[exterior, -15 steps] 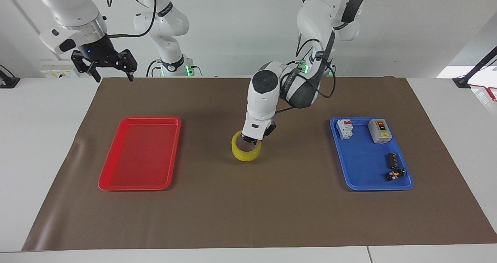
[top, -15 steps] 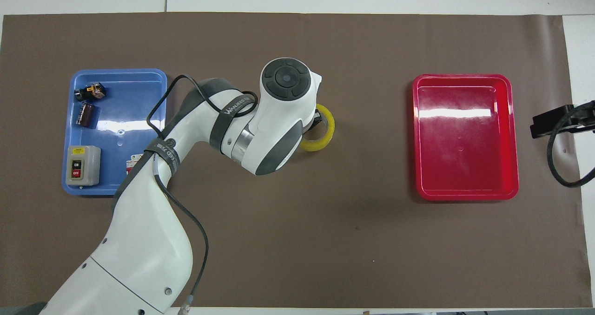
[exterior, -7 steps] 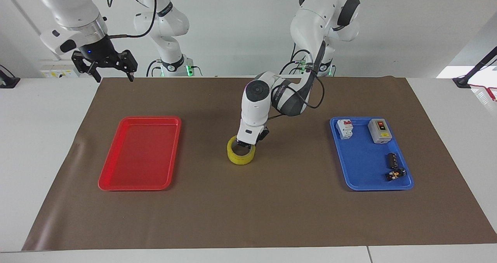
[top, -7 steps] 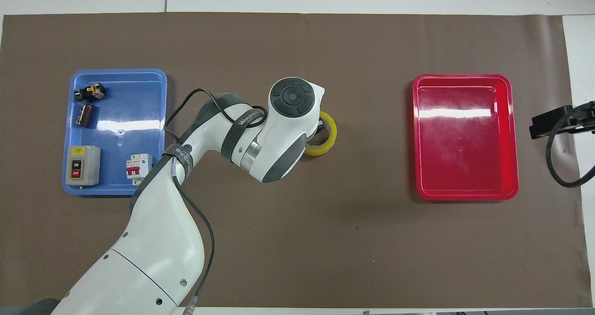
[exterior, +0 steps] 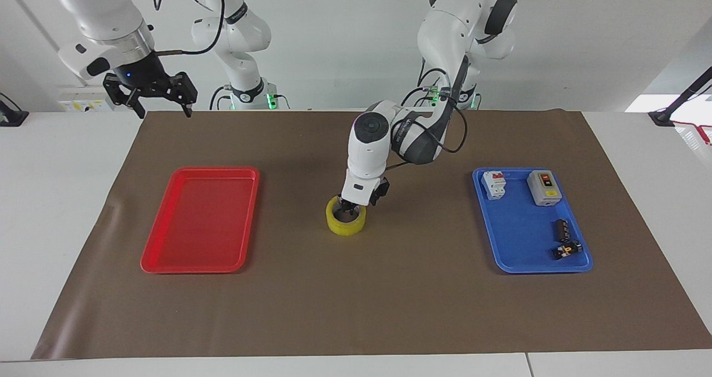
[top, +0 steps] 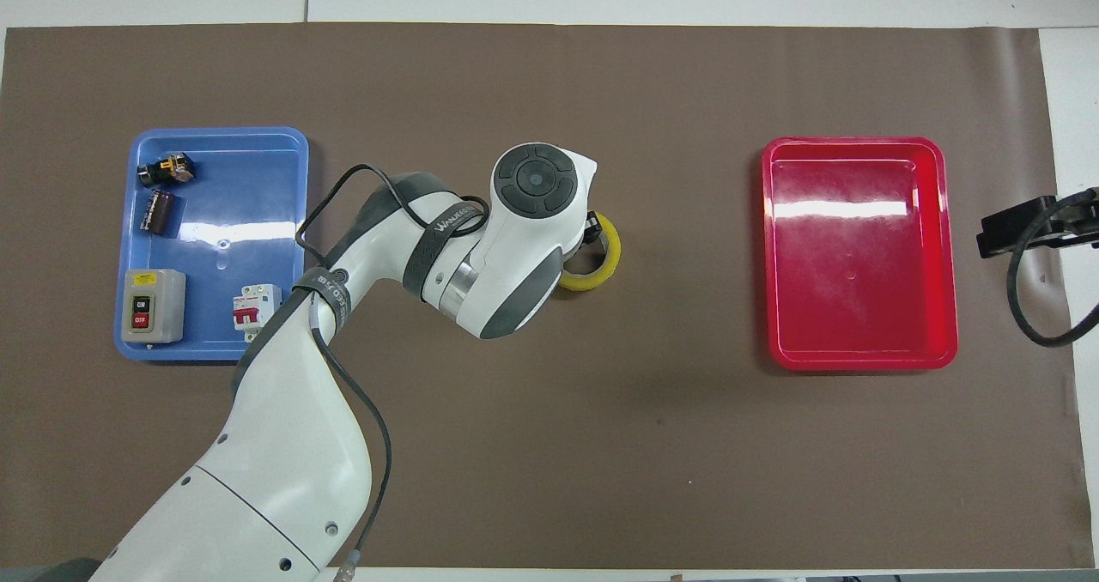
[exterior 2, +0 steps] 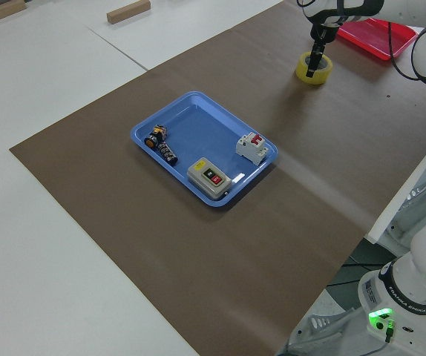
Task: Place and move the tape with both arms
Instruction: 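Release the tape and withdraw the left gripper while the right gripper advances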
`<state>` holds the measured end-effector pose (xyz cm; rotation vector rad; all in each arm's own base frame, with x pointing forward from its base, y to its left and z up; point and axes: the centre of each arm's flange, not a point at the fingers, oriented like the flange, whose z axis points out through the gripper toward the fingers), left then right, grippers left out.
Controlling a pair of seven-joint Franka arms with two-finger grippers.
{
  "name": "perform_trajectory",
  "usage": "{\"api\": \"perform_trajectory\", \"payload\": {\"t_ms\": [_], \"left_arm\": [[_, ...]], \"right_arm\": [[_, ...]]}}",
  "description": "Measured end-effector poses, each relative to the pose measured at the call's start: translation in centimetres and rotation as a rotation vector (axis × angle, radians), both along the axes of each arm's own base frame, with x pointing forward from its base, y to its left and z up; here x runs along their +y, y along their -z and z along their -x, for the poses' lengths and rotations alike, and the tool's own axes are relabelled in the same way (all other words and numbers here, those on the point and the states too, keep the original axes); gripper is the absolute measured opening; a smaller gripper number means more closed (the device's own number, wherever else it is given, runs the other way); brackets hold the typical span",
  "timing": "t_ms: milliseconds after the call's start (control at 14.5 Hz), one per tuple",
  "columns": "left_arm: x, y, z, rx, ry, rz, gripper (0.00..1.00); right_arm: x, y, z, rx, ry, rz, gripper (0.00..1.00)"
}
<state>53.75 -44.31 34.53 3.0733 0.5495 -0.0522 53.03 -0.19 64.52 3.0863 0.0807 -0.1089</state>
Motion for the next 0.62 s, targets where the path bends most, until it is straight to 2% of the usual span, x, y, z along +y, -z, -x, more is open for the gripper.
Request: {"api": "perform_trajectory", "payload": {"t_ms": [69, 138, 275, 413, 619], "left_arm": [[1.4, -1.6, -1.0, -0.009, -0.024, -0.006, 0.95], [3.5, -3.7, -2.1, -0.015, -0.043, -0.012, 1.0], [9.1, -8.6, -3.9, -0.009, -0.04, -0.028, 1.0], [14.6, -13.0, -4.6, 0.004, -0.017, -0.041, 1.0], [24.2, -18.5, -5.2, 0.028, 0.097, -0.05, 1.0]], "right_arm": [[0.0, 0.0, 0.0, 0.0, 0.0, 0.0, 1.0], [0.0, 0.0, 0.0, 0.0, 0.0, 0.0, 1.0], [0.2, 0.0, 0.0, -0.004, -0.003, 0.0, 1.0], [1.7, -0.1, -0.3, -0.028, -0.034, -0.004, 1.0], [8.5, 1.5, -1.6, -0.085, -0.08, -0.009, 1.0]]}}
